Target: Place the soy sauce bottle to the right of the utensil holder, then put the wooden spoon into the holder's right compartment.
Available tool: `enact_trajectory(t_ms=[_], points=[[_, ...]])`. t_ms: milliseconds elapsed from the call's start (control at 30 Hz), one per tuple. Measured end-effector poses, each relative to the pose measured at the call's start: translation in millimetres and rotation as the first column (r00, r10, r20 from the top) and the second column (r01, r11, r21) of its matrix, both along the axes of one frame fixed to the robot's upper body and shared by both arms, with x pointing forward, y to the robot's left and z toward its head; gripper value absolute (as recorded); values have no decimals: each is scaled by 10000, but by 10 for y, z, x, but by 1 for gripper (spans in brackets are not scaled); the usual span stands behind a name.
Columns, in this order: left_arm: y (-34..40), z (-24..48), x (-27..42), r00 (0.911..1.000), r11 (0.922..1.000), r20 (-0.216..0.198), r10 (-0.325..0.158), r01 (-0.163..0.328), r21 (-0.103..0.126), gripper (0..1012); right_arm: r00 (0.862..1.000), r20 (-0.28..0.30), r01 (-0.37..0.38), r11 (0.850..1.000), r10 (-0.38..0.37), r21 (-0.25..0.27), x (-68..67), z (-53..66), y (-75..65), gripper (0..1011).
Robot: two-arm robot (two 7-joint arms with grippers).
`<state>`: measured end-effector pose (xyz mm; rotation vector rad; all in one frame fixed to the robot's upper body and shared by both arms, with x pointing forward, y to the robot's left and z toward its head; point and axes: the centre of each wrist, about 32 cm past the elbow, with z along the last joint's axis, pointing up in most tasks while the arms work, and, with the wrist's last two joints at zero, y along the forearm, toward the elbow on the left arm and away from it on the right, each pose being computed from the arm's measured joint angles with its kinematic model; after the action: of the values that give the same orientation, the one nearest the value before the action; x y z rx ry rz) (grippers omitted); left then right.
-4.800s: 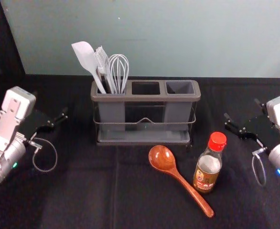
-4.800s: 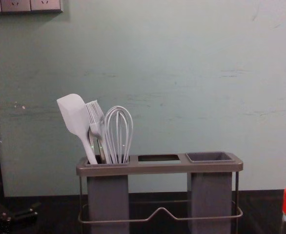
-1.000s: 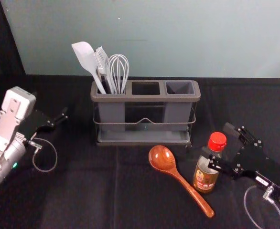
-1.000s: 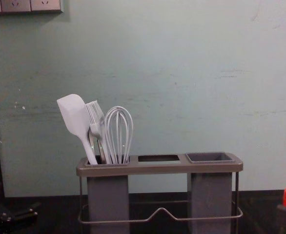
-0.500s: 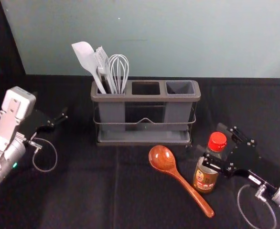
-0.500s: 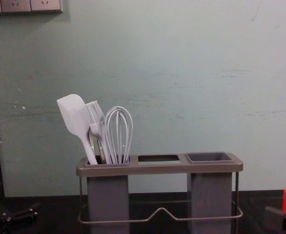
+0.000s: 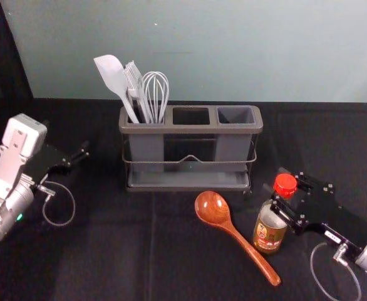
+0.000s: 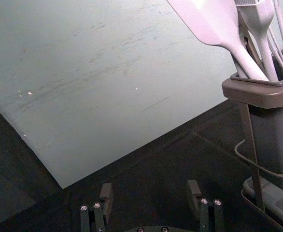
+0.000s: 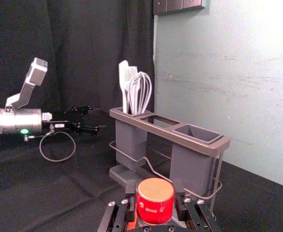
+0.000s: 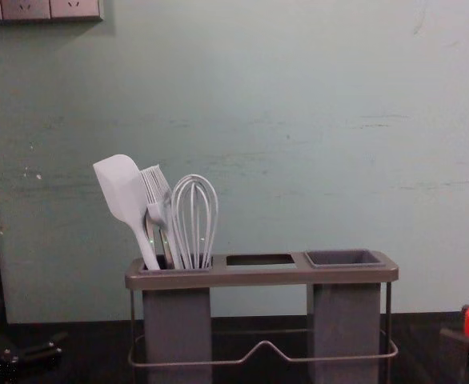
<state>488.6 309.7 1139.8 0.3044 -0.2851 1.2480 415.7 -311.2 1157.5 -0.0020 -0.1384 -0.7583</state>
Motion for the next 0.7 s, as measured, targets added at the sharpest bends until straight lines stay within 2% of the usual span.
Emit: enact_trajectory(t_ms=[67,167,467,700], points=[[0,0,0,10000,10000,-1,0,0,1,1005,10000,5,17,10000,-17,15,-8,2,-4,420],[0,0,0,10000,10000,-1,0,0,1,1005,10000,-1,36,10000,-36,40,-13,2,-7,388],[0,0,0,10000,10000,-1,-1,1,0,1005,10000,-29,-1,9998,2,193,-32,22,-10,390],[0,0,0,10000,10000,-1,0,0,1,1005,9998,133,135,9994,-140,315,-98,161,-47,390]])
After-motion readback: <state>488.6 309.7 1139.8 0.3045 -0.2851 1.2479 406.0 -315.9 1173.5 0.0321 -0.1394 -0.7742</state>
